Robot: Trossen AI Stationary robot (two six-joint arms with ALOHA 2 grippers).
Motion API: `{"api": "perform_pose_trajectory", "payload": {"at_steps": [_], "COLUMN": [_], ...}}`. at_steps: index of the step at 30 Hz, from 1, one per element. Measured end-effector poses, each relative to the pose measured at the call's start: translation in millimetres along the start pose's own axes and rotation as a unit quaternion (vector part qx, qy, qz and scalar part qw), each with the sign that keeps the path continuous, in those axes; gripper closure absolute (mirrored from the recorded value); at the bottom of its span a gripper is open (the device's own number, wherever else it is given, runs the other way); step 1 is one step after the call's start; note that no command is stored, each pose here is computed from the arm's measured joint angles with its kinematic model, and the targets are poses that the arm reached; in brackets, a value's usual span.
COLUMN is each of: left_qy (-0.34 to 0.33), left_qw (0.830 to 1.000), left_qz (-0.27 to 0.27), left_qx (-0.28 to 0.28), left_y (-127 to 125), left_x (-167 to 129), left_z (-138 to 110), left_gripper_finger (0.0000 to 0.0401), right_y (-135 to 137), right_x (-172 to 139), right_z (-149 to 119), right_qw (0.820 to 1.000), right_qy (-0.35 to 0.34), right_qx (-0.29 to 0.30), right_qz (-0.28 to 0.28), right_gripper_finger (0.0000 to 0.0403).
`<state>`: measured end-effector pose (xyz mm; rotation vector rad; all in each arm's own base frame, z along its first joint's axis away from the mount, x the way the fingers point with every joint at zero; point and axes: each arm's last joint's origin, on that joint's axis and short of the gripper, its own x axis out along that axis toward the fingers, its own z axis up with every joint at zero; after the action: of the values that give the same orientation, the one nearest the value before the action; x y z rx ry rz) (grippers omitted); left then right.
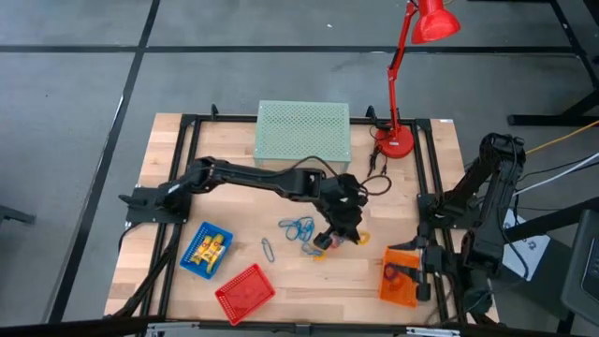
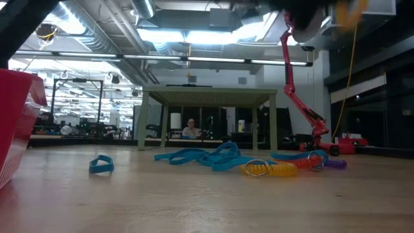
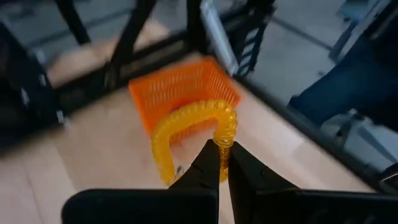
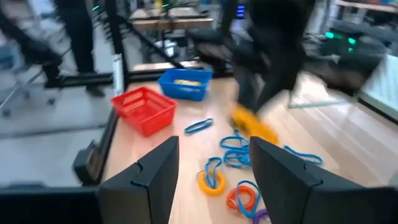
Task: Pick & Place Office Desk Supplies
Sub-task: Put the yellow spring keychain into the orange bin
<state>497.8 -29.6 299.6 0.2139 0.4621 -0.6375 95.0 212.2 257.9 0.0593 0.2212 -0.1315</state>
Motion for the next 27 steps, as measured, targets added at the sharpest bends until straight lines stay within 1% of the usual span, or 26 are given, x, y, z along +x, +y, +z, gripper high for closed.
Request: {"api": "perform_pose_trajectory", "payload": {"at_steps": [3, 5, 7, 10, 13, 16, 20, 24, 27], "left_qy": [-0.041, -0.055, -0.06, -0.058, -0.056, -0.056, -0.063, -0.058, -0.059], "left_qw": [0.998, 0.997, 0.996, 0.995, 0.995, 0.995, 0.995, 0.995, 0.995], "left_qz": [-0.033, -0.041, -0.048, -0.058, -0.061, -0.061, -0.057, -0.059, -0.06], "left_qx": [0.026, 0.039, 0.045, 0.048, 0.05, 0.055, 0.058, 0.054, 0.053], "left_y": [-13, -22, -29, -38, -41, -41, -40, -40, -39], "left_x": [-11, -15, -15, -10, -8, -7, -7, -7, -8], "left_z": [20, 30, 34, 37, 37, 36, 37, 35, 35], "left_gripper_finger": [0.0397, 0.0398, 0.0398, 0.0398, 0.0398, 0.0398, 0.0398, 0.0398, 0.0398], "right_y": [0, 0, -1, -2, 1, 8, 15, 17, 19], "right_x": [5, 8, 11, 17, 25, 38, 54, 61, 61], "right_z": [-2, -3, -1, 0, 3, 3, 6, 11, 13], "right_qw": [1.0, 1.0, 0.999, 0.998, 0.998, 0.999, 0.998, 0.998, 0.998], "right_qy": [-0.003, -0.004, -0.02, -0.026, -0.021, 0.003, 0.006, 0.014, 0.01], "right_qx": [0.019, 0.016, 0.005, -0.008, -0.006, -0.022, -0.05, -0.057, -0.058], "right_qz": [-0.016, -0.023, -0.04, -0.055, -0.057, -0.041, -0.036, -0.009, -0.003], "right_gripper_finger": [0.0207, 0.0207, 0.0207, 0.0207, 0.0207, 0.0207, 0.0207, 0.0207, 0.0207]}}
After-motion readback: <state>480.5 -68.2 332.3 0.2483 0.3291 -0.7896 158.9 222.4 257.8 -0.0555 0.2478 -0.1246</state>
